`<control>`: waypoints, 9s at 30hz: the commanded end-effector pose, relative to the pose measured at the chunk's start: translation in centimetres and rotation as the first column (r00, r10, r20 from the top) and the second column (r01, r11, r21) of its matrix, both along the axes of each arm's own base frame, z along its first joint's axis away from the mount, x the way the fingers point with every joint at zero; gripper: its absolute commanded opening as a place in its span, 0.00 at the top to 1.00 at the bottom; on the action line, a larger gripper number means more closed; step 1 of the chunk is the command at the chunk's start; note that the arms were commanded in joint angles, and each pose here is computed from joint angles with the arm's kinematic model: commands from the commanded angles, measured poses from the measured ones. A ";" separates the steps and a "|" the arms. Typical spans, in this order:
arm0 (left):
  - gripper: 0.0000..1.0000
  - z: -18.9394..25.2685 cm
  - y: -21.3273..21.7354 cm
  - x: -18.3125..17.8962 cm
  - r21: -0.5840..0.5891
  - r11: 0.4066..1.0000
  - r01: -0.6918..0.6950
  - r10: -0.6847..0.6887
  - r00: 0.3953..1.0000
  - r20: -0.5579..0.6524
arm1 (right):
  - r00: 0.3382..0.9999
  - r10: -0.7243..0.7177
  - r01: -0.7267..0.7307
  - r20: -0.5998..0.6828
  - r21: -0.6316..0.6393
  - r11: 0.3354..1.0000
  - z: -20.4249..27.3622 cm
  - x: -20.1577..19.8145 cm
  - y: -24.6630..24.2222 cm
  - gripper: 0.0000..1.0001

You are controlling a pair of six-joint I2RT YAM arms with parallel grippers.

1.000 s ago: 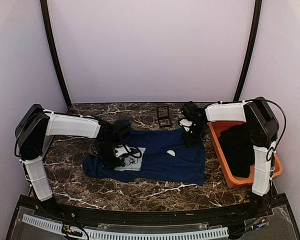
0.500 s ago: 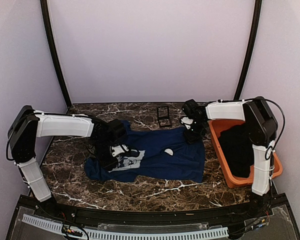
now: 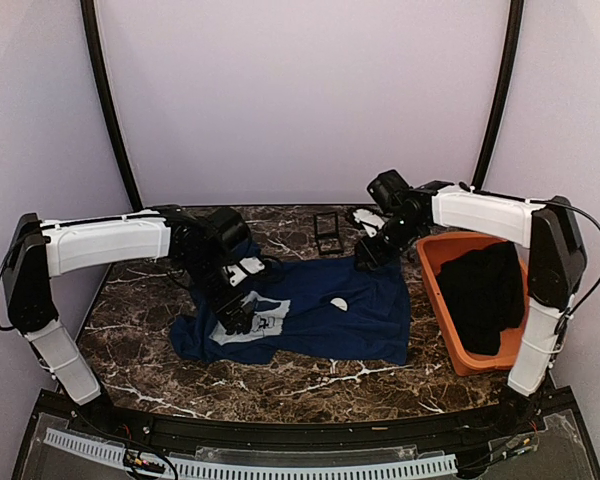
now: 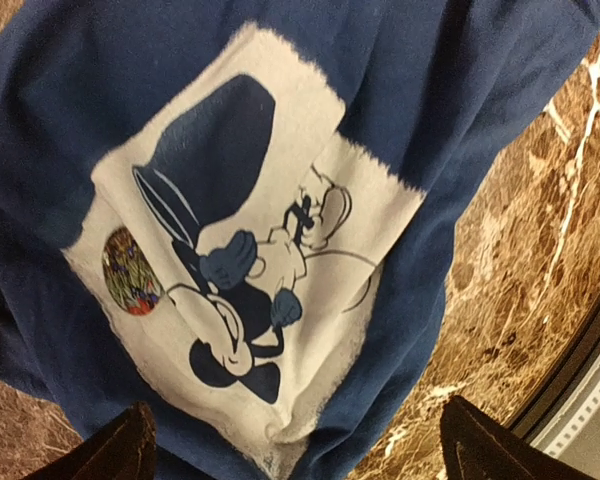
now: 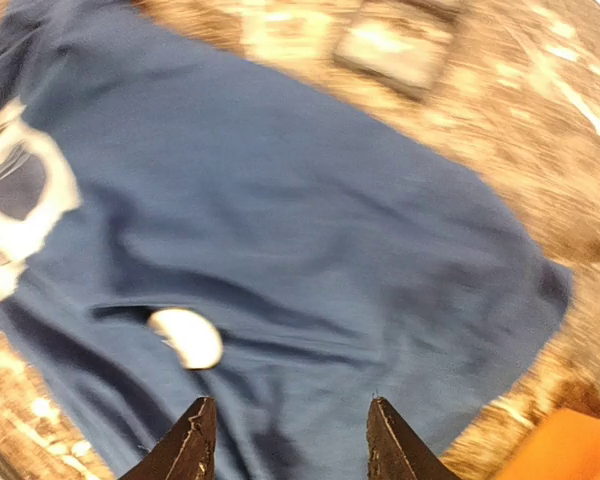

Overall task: Pin the brooch onto the clothing
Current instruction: Smooth out the clothing with brooches at the center of the board.

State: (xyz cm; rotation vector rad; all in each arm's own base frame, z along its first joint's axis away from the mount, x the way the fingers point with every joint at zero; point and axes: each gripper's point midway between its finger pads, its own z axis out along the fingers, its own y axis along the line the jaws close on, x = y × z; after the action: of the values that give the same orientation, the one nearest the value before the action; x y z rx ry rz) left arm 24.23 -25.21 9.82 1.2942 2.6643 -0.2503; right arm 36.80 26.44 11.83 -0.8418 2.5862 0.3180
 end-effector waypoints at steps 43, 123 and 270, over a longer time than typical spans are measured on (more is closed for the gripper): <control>0.01 -2.5 -1.9 -0.8 -0.011 0.999 0.032 -0.032 0.999 -0.002 | 0.895 0.431 -0.355 -0.118 0.398 0.846 -3.4 -7.3 7.4 0.81; 0.01 -4.1 -1.7 -1.8 0.018 0.998 0.054 -0.054 0.998 -0.011 | 0.893 0.410 -0.289 -0.188 0.460 0.840 -6.7 -6.6 7.0 1.00; 0.01 -3.3 -7.8 21.4 -0.060 0.983 -0.173 0.183 0.927 0.326 | 0.993 -0.089 0.074 -0.073 -0.183 0.980 -9.9 -13.3 -2.6 0.51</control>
State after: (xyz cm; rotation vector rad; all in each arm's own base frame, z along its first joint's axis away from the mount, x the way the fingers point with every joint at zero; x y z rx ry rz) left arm 44.39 -32.44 4.92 0.9848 2.5223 -0.0465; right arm 23.60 24.36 4.32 -0.8105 2.6897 0.1770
